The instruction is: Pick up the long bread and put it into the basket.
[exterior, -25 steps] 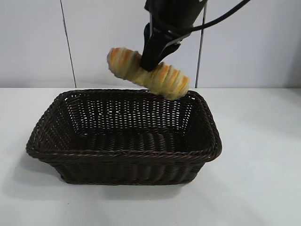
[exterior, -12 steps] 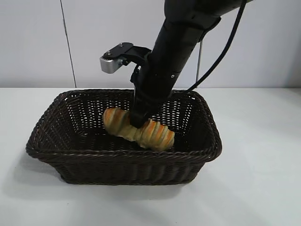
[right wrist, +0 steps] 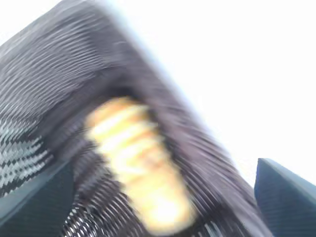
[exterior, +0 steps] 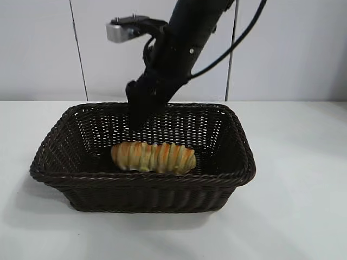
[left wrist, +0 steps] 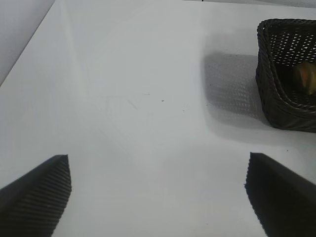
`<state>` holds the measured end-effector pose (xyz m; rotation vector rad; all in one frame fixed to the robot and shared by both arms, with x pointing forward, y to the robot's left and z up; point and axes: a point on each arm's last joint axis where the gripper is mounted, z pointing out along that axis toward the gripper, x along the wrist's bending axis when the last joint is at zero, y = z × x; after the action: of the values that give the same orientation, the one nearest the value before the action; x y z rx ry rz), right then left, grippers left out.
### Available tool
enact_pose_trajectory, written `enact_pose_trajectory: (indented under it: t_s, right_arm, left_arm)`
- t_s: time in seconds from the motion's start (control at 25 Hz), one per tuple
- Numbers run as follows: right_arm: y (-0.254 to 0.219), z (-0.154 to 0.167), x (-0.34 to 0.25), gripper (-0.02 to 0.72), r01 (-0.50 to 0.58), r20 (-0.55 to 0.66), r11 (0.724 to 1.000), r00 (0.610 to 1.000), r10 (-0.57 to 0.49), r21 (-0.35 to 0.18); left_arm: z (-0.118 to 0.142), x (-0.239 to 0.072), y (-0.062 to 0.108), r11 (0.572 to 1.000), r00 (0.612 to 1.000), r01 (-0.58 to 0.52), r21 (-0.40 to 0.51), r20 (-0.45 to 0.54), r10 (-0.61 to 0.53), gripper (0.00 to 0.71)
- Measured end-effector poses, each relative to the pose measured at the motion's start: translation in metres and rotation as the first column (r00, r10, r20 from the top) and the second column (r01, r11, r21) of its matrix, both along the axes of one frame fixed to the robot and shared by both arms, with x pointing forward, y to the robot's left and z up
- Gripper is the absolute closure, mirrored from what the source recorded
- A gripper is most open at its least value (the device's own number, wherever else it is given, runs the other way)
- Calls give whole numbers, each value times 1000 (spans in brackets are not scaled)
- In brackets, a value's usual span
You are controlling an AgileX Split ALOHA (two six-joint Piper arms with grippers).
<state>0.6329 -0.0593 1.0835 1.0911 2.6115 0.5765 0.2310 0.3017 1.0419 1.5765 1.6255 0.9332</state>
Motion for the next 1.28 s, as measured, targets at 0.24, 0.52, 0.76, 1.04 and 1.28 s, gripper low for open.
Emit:
enact_pose_trajectory:
  t_s: [0.24,0.52,0.76,1.04,1.28]
  right_arm:
    - [-36,51,13,9,246,119,969,962,-248,29]
    - [-139,58,47,9,484,127,874,866,-484,37]
    - [-234,67,52,9,642,142,766,755,-640,41]
    - [-288,114,8,9,713,159,687,669,-726,141]
    - [-280,182,-77,9,675,247,685,639,-729,274]
  left_arm:
    - [0,0,0,1000,1000,0,-1,0,0,16]
    - [0,0,0,1000,1000,0,-1,0,0,16]
    - [0,0,0,1000,1000,0,-1,0,0,16]
    - [0,0,0,1000,1000,0,-1,0,0,16]
    - [0,0,0,1000,1000,0,-1,0,0,16]
